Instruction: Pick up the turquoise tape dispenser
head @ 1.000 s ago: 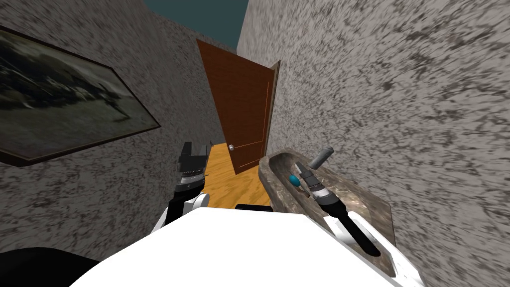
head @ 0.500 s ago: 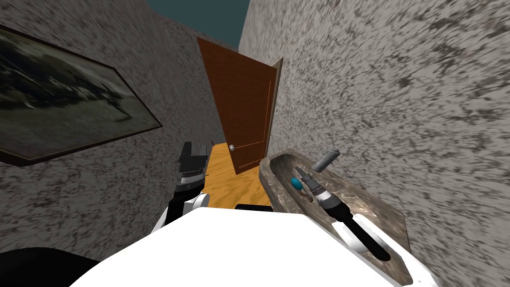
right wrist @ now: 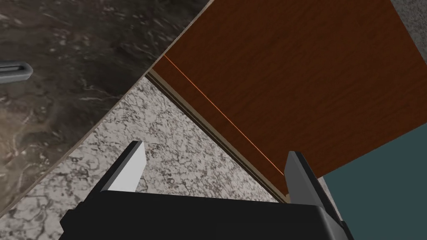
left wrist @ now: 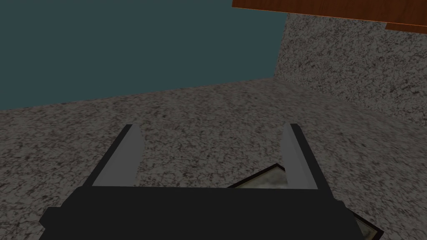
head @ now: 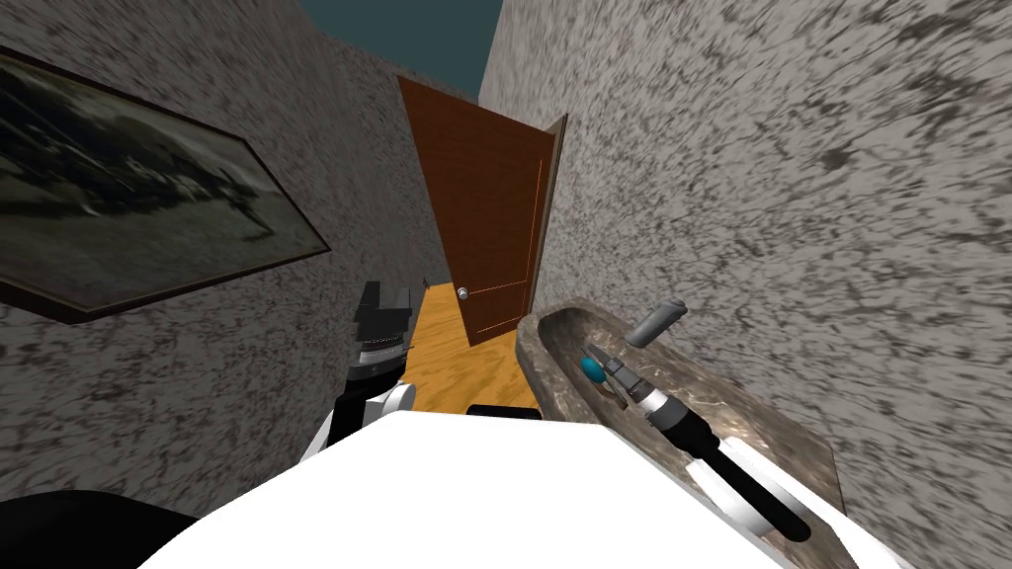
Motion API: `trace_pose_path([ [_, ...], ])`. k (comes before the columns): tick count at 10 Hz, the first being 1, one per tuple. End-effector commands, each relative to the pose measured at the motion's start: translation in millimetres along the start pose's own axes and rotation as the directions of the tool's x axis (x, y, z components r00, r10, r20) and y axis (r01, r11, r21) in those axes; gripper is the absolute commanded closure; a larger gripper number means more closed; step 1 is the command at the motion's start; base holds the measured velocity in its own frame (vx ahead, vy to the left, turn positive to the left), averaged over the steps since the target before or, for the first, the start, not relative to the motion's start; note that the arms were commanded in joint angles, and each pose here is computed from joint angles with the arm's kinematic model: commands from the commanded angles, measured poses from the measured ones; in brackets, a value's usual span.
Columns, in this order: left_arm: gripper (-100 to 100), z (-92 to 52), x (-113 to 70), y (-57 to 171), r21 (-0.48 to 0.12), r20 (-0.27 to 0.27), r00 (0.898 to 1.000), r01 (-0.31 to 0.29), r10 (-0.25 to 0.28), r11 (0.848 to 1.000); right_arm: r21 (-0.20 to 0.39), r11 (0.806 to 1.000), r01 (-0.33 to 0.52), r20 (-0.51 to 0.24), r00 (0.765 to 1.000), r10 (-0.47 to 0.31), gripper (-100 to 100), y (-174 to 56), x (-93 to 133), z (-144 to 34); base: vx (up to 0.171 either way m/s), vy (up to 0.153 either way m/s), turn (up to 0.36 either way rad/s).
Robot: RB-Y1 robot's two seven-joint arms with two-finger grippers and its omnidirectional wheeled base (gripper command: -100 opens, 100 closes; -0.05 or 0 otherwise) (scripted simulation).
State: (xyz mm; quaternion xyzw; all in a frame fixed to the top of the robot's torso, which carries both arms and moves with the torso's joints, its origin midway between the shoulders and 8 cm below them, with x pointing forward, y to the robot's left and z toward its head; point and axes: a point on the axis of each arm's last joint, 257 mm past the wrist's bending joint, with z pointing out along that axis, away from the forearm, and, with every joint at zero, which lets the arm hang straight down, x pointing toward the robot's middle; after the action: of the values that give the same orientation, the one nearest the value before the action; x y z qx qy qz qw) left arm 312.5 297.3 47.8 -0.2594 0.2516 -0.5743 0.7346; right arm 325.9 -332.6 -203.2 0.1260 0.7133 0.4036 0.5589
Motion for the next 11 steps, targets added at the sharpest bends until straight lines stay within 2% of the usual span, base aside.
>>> trace_pose_path([
  [1, 0, 0.0, 0.0, 0.0, 0.000, 0.000, 1.000, 0.000, 0.000, 1.000, 0.028, 1.000, 0.013, -0.033, 0.999, -0.012, -100, -14.6, 2.0, -5.3, 0.046, -0.011, 0.074],
  [2, 0, 0.0, 0.0, 0.0, 0.000, 0.000, 1.000, 0.000, 0.000, 1.000, 0.079, 0.996, 0.027, -0.083, 0.996, -0.021, -100, -35.5, 11.3, -18.5, 0.085, -0.037, 0.153],
  [3, 0, 0.0, 0.0, 0.0, 0.000, 0.000, 1.000, 0.000, 0.000, 1.000, 0.079, 0.996, 0.033, -0.089, 0.996, -0.026, -100, -35.6, 10.8, -18.6, 0.057, -0.017, 0.067],
  [4, 0, 0.0, 0.0, 0.0, 0.000, 0.000, 1.000, 0.000, 0.000, 1.000, 0.129, 0.990, 0.050, -0.139, 0.990, -0.032, -100, -55.7, 19.6, -33.5, 0.091, -0.023, 0.094],
  [5, 0, 0.0, 0.0, 0.0, 0.000, 0.000, 1.000, 0.000, 0.000, 1.000, 0.128, 0.990, 0.056, -0.146, 0.989, -0.037, -100, -55.8, 18.9, -33.6, 0.058, -0.017, 0.061],
  [7, 0, 0.0, 0.0, 0.0, 0.000, 0.000, 1.000, 0.000, 0.000, 1.000, 0.213, 0.972, 0.101, -0.252, 0.967, -0.045, -100, -90.6, 35.2, -65.9, 0.081, -0.035, 0.136],
  [8, 0, 0.0, 0.0, 0.0, 0.000, 0.000, 1.000, 0.000, 0.000, 1.000, 0.217, 0.970, 0.112, -0.263, 0.963, -0.053, -100, -93.3, 33.4, -67.8, 0.060, -0.014, 0.056],
  [10, 0, 0.0, 0.0, 0.0, 0.000, 0.000, 1.000, 0.000, 0.000, 1.000, 0.289, 0.943, 0.163, -0.367, 0.929, -0.048, -100, -124.2, 48.3, -105.5, 0.052, -0.003, 0.155],
  [11, 0, 0.0, 0.0, 0.0, 0.000, 0.000, 1.000, 0.000, 0.000, 1.000, 0.288, 0.941, 0.177, -0.380, 0.923, -0.057, -100, -125.3, 45.5, -106.4, 0.045, 0.018, 0.055],
])
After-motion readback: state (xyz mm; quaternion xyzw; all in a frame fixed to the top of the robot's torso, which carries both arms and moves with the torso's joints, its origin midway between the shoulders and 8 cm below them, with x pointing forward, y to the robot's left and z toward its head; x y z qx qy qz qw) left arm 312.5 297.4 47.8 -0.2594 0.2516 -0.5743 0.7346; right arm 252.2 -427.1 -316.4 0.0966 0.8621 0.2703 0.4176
